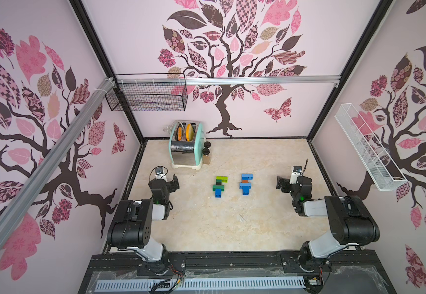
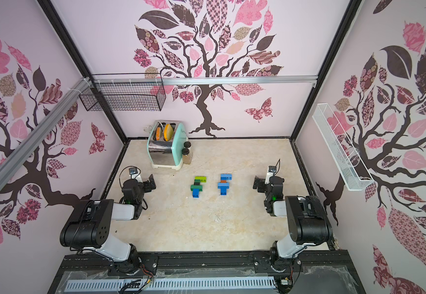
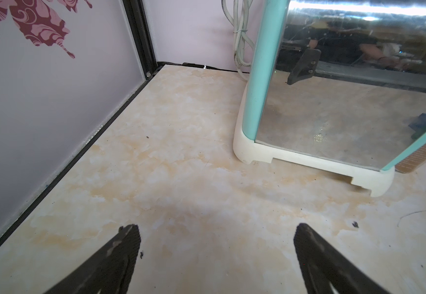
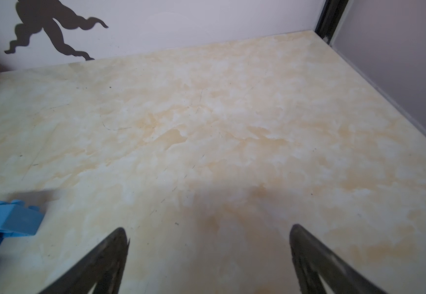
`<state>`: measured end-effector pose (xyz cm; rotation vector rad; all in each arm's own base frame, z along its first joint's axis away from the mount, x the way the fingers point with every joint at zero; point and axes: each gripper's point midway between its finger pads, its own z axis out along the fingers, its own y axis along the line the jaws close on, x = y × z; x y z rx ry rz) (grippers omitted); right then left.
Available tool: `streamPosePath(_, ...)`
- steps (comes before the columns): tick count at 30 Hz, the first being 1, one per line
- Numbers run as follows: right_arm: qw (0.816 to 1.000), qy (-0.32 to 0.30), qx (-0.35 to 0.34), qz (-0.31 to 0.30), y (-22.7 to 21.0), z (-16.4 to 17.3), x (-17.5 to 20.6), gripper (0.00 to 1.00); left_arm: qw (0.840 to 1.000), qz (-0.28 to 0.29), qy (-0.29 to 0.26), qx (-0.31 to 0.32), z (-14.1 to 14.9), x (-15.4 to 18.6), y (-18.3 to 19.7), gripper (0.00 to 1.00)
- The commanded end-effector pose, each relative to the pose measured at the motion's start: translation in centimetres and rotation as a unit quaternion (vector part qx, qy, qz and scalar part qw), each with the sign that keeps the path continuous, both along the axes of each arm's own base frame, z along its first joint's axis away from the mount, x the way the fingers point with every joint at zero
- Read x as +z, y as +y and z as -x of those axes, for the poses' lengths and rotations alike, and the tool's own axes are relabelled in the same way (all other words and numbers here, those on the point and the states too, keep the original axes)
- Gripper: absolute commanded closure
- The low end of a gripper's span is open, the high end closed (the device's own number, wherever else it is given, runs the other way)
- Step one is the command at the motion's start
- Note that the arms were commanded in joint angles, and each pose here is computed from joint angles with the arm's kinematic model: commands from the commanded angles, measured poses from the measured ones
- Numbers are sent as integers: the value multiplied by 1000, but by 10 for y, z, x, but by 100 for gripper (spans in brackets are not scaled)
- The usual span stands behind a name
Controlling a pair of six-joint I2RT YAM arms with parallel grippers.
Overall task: Assemble the letter f with lego
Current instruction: Reset both arms
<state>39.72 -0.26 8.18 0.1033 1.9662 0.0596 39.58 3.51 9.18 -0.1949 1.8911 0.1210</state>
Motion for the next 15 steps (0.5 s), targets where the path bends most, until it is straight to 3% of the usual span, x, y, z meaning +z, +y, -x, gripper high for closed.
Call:
streamPosePath(1, 999, -44, 4, 3, 2, -10, 24, 1, 1000, -11, -13, 1, -2, 10, 0, 2)
streamPosePath(15, 999, -38, 4, 2, 3, -10, 23, 1, 1000, -12, -13, 1, -2, 10, 0, 2)
